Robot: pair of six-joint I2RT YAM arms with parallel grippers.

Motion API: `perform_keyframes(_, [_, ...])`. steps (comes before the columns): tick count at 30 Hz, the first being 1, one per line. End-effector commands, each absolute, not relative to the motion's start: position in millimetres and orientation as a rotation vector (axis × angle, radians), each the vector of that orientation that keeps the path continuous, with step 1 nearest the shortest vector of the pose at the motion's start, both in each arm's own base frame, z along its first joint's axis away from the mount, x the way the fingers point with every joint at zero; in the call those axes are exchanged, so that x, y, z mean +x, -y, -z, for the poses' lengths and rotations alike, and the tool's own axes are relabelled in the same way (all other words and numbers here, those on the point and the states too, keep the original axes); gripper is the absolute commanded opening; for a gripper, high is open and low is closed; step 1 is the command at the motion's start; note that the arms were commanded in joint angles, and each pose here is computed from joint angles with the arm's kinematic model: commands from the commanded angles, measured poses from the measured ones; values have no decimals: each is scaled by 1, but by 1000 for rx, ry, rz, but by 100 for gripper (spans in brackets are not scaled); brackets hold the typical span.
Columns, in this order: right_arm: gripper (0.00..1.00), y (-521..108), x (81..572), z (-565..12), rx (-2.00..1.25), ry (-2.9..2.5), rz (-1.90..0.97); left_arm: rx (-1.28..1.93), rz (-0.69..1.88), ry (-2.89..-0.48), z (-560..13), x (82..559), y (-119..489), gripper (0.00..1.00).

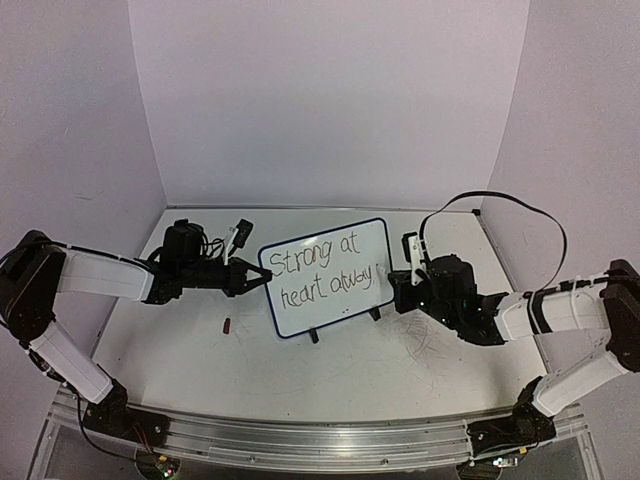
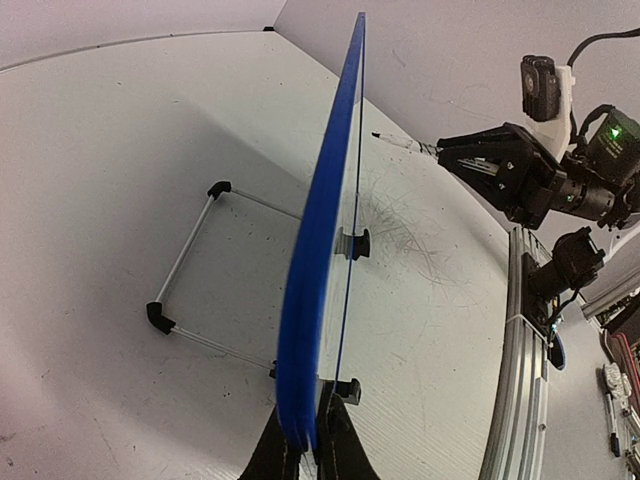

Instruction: Write a sentence on the whiteboard

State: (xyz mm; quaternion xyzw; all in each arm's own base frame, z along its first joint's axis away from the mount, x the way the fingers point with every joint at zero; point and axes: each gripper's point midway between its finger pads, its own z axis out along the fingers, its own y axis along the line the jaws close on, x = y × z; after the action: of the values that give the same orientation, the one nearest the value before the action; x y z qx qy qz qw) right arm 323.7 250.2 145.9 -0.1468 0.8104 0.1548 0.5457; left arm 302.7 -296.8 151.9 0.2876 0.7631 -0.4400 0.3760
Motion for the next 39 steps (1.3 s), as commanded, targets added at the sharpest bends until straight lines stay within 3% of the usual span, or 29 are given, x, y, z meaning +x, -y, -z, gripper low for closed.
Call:
perform_keyframes(1, [0,-259,328,-154,-357,-1872,-395,689,961,-2010,-137,320,280,0])
perform_keyframes(39, [0,-264,323,-127,-361,-1956,-347,695,961,-2003,-139,321,281,0])
